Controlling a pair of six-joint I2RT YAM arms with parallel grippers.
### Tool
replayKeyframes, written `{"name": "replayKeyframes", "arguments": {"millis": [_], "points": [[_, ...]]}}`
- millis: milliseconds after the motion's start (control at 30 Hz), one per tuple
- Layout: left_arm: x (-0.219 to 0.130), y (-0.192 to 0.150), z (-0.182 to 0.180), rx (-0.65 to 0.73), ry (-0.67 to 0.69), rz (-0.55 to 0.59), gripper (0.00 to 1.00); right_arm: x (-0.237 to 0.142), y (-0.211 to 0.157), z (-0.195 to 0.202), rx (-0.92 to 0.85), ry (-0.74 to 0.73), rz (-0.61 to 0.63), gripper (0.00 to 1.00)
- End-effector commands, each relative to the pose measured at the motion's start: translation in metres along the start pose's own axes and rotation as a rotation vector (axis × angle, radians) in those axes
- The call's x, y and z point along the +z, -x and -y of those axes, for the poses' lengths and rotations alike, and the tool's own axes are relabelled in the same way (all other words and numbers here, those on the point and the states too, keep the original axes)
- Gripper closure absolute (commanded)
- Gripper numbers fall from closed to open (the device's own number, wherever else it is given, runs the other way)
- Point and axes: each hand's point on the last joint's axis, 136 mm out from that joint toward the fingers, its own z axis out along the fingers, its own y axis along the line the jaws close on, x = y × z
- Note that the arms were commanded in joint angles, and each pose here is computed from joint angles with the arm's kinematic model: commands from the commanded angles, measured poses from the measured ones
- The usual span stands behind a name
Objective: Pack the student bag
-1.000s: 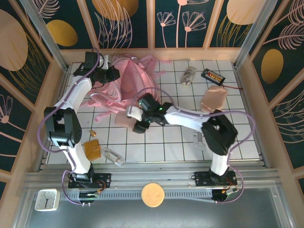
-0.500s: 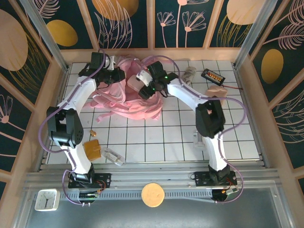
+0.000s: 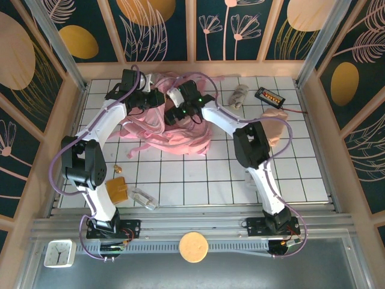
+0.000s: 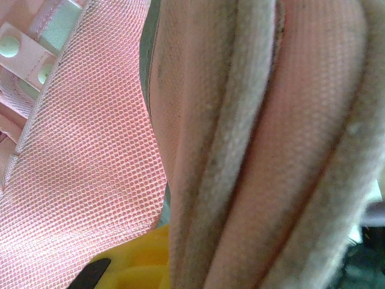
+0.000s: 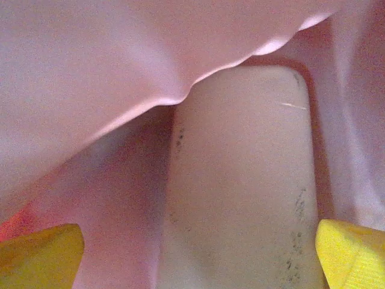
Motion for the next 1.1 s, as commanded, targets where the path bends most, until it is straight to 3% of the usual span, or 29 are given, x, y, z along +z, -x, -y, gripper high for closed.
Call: {"name": "replayKeyframes", "arguments": {"millis": [0,133,200,267,300,400,500,700,1067], "points": [[-0.027,0.035,0.045,0.102,-0.126,0.136,1.0,-0.077,0.072,-0.009,0.016,-0.02,0.336,0.01],[-0.023,0.036,0.04,0.114,-0.109,0.135,1.0,-0.15,0.077,0.0,0.037,-0.197,0.492,0.01],[-0.02,0.036,0.039,0.115,-0.107,0.13,1.0,-0.183,0.075,-0.008,0.074,-0.187,0.554,0.01],[-0.018,0.036,0.038,0.118,-0.107,0.125,1.0,-0.206,0.068,-0.018,0.215,-0.039,0.589,0.01],[-0.017,0.036,0.037,0.121,-0.104,0.123,1.0,-0.214,0.061,-0.029,0.27,0.108,0.578,0.01],[-0.016,0.034,0.033,0.128,-0.085,0.114,1.0,-0.222,0.034,-0.077,0.354,0.438,0.447,0.01],[-0.017,0.031,0.031,0.135,-0.072,0.112,1.0,-0.203,-0.014,-0.094,0.397,0.342,0.253,0.01],[-0.019,0.028,0.027,0.123,-0.056,0.112,1.0,-0.157,-0.125,-0.184,0.144,0.229,-0.127,0.05],[-0.017,0.018,0.008,0.108,-0.005,0.087,1.0,-0.069,-0.166,-0.298,-0.149,0.28,-0.269,0.04]]}}
